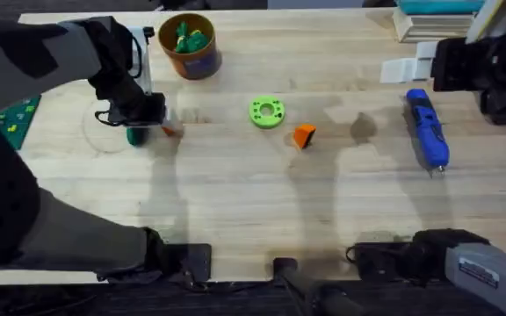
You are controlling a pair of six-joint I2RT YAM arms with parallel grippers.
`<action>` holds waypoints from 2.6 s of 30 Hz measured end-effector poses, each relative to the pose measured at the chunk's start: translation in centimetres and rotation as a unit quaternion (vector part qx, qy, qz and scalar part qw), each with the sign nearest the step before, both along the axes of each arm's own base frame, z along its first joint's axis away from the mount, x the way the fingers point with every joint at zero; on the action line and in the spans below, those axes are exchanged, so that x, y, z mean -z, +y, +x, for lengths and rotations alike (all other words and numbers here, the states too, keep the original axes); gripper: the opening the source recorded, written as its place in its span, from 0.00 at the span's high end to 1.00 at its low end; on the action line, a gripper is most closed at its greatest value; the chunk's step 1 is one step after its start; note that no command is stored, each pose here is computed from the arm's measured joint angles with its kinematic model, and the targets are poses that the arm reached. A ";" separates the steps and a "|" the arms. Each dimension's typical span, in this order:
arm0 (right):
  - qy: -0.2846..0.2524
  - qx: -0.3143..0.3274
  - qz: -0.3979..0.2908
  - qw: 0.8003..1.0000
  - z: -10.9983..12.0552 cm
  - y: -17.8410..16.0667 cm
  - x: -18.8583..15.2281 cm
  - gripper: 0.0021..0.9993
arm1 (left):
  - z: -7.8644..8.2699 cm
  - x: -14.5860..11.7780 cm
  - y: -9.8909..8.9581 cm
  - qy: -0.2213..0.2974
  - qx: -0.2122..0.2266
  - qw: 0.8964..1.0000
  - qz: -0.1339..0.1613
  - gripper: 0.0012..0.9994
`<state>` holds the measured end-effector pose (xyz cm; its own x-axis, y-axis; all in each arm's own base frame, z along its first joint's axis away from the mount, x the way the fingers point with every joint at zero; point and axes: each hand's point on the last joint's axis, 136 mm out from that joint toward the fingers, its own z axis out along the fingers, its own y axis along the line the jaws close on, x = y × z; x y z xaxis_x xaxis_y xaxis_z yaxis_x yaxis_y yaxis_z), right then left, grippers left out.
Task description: Pick up the gripper from the table and insert it into the empty holder that is missing its gripper. Then pick up a screw, insert it into the mounting hole, and use the screwdriver to tighten it. Finally, clean up the table by picking up the vegetable and placing it into the bucket.
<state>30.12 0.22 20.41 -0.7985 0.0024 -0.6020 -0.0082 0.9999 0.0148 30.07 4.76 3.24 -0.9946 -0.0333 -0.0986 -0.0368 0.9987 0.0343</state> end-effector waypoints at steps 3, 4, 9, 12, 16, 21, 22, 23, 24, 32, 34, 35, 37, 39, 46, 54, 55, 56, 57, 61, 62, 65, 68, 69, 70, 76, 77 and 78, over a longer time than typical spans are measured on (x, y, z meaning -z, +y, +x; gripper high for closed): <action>0.000 0.000 0.000 1.000 0.0 0.0 0.0 0.01 | 0.1 0.0 0.1 -0.002 -0.001 1.000 0.000 0.10; 0.000 0.000 0.000 1.000 0.0 0.0 0.0 0.01 | 0.1 0.0 0.1 -0.002 -0.003 1.000 -0.001 0.04; 0.000 0.000 0.000 1.000 0.0 0.0 0.0 0.01 | 0.2 0.0 -0.5 -0.005 -0.002 1.000 -0.019 0.01; 0.001 0.000 0.000 1.000 0.0 0.0 0.0 0.01 | 1.1 -3.4 -2.1 -0.068 0.007 0.996 -0.060 0.01; 0.001 0.000 0.000 1.000 0.0 0.0 0.0 0.01 | 1.6 -8.7 -3.6 -0.157 0.024 0.983 -0.090 0.01; 0.001 0.000 0.000 1.000 0.0 0.0 0.0 0.01 | 0.7 -15.8 -5.6 -0.273 0.057 0.953 -0.120 0.01; 0.001 0.000 0.000 1.000 0.0 0.0 0.0 0.01 | 0.3 -17.1 -6.0 -0.294 0.064 0.946 -0.125 0.01; 0.001 0.000 0.000 1.000 0.0 0.0 0.0 0.01 | -0.1 -18.5 -6.5 -0.316 0.072 0.937 -0.132 0.01; 0.001 0.000 0.000 1.000 0.0 0.0 0.0 0.01 | -0.4 -19.7 -6.9 -0.337 0.081 0.928 -0.137 0.01; 0.001 0.000 0.000 1.000 0.0 0.0 0.0 0.01 | -5.2 -29.1 -10.4 -0.495 0.164 0.837 -0.169 0.01; 0.001 0.000 0.000 1.000 0.0 0.0 0.0 0.01 | -6.6 -30.6 -10.9 -0.522 0.178 0.817 -0.168 0.01; 0.001 0.000 0.000 1.000 0.0 0.0 0.0 0.01 | -7.3 -31.2 -11.1 -0.532 0.184 0.810 -0.167 0.01; 0.001 0.000 0.000 1.000 0.0 0.0 0.0 0.01 | -8.4 -32.1 -11.5 -0.548 0.193 0.797 -0.165 0.01; 0.001 0.000 0.000 1.000 0.0 0.0 0.0 0.01 | -9.3 -32.7 -11.7 -0.561 0.198 0.788 -0.162 0.01; 0.001 0.000 0.000 1.000 0.0 0.0 0.0 0.01 | -10.5 -31.8 -11.9 -0.548 0.195 0.796 -0.167 0.01; 0.001 0.000 0.000 1.000 0.0 0.0 0.0 0.01 | -9.4 -21.7 -12.5 -0.542 0.210 0.791 -0.191 0.01; 0.001 0.000 0.000 1.000 0.0 0.0 0.0 0.01 | -9.3 -20.9 -12.7 -0.552 0.218 0.782 -0.191 0.01; 0.001 0.000 0.000 1.000 0.0 0.0 0.0 0.01 | -9.3 -20.2 -12.8 -0.559 0.223 0.775 -0.192 0.01; 0.001 0.000 0.000 1.000 0.0 0.0 0.0 0.01 | -9.3 -18.0 -13.3 -0.583 0.246 0.750 -0.193 0.01; 0.001 0.000 0.000 1.000 0.0 0.0 0.0 0.01 | -9.4 -15.5 -14.0 -0.605 0.270 0.722 -0.199 0.01; 0.001 0.000 0.000 1.000 0.0 0.0 0.0 0.01 | -9.4 -15.0 -14.1 -0.609 0.272 0.718 -0.201 0.01; 0.001 0.000 0.000 1.000 0.0 0.0 0.0 0.01 | -9.3 -13.7 -14.2 -0.614 0.272 0.710 -0.209 0.01; 0.001 0.000 0.000 1.000 0.0 0.0 0.0 0.01 | -9.4 -13.1 -14.5 -0.612 0.273 0.708 -0.222 0.01; 0.001 0.000 0.000 1.000 0.0 0.0 0.0 0.01 | -9.5 -13.1 -14.7 -0.611 0.275 0.707 -0.226 0.01; 0.001 0.000 0.000 1.000 0.0 0.0 0.0 0.01 | -9.6 -13.1 -14.9 -0.610 0.277 0.706 -0.230 0.01; 0.001 0.000 0.000 1.000 0.0 0.0 0.0 0.01 | -9.8 -13.1 -15.2 -0.606 0.279 0.705 -0.239 0.01; 0.001 0.000 0.000 1.000 0.0 0.0 0.0 0.01 | -9.8 -13.1 -15.2 -0.606 0.279 0.705 -0.240 0.01; 0.001 0.000 0.000 1.000 0.0 0.0 0.0 0.01 | -9.8 -13.1 -15.2 -0.606 0.279 0.705 -0.240 0.01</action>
<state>30.09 0.22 20.39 -0.7994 0.0024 -0.6008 -0.0081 0.9999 0.0148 20.30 -10.42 16.35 -0.0609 0.0109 -0.9981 0.6539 0.7559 -0.0317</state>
